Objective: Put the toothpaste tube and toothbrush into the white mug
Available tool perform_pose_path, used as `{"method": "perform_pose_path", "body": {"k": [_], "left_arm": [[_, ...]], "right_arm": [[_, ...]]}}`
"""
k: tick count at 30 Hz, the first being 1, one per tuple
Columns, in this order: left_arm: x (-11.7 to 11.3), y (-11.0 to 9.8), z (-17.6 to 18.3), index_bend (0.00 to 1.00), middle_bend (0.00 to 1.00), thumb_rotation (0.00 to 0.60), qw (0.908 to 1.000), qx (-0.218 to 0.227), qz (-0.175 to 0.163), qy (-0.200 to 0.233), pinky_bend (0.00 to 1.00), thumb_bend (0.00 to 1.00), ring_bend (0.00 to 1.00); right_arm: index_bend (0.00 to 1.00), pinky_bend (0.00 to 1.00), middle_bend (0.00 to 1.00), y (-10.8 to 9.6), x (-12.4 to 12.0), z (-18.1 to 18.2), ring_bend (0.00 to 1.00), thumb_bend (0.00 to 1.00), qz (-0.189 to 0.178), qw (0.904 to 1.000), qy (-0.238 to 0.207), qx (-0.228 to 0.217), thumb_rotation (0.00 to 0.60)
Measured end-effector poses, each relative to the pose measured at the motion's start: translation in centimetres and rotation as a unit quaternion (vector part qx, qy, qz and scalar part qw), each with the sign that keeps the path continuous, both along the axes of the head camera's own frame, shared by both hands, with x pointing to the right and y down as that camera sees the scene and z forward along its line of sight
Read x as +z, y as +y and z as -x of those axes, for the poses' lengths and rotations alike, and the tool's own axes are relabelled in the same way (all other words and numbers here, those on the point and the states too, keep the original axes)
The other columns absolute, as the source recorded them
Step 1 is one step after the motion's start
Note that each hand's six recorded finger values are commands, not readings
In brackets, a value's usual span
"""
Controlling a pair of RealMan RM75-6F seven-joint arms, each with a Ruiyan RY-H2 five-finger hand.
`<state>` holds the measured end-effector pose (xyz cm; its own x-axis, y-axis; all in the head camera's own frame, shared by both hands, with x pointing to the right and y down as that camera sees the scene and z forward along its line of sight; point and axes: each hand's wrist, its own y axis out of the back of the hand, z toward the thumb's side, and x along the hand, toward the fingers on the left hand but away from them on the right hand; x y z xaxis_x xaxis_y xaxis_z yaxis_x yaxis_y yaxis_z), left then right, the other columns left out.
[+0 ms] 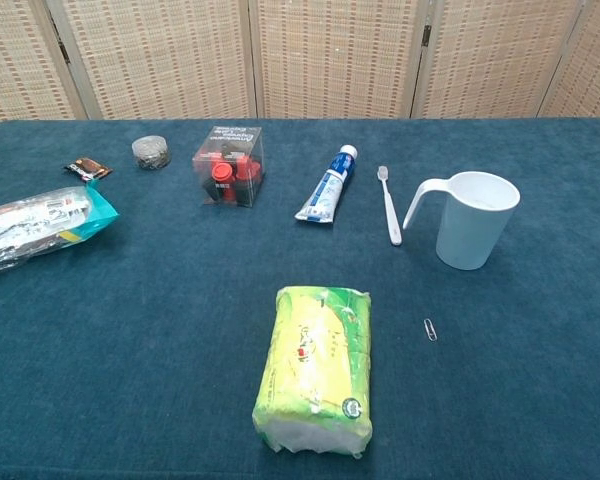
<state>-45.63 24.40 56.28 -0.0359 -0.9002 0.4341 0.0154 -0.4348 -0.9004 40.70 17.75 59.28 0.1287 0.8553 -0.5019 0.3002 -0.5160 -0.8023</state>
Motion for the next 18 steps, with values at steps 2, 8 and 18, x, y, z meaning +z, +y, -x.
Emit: {"method": "perform_pose_path", "body": {"k": [2, 8, 18], "left_arm": [[-0.1, 0.1, 0.1, 0.19, 0.05, 0.600, 1.0000, -0.002, -0.001, 0.000, 0.13, 0.31, 0.04], [-0.3, 0.4, 0.6, 0.19, 0.05, 0.600, 1.0000, -0.008, 0.001, -0.002, 0.13, 0.31, 0.04], [-0.6, 0.8, 1.1, 0.19, 0.05, 0.600, 0.9999, -0.015, 0.003, -0.008, 0.13, 0.31, 0.04]], "right_arm": [[0.00, 0.00, 0.12, -0.6, 1.2, 0.9, 0.00, 0.11, 0.016, 0.9998, -0.010, 0.000, 0.600], [0.00, 0.00, 0.10, -2.6, 5.5, 4.4, 0.00, 0.09, 0.069, 0.9965, -0.048, 0.001, 0.600], [0.00, 0.00, 0.09, -5.5, 11.3, 9.6, 0.00, 0.09, 0.108, 0.9892, -0.098, 0.011, 0.600]]}}
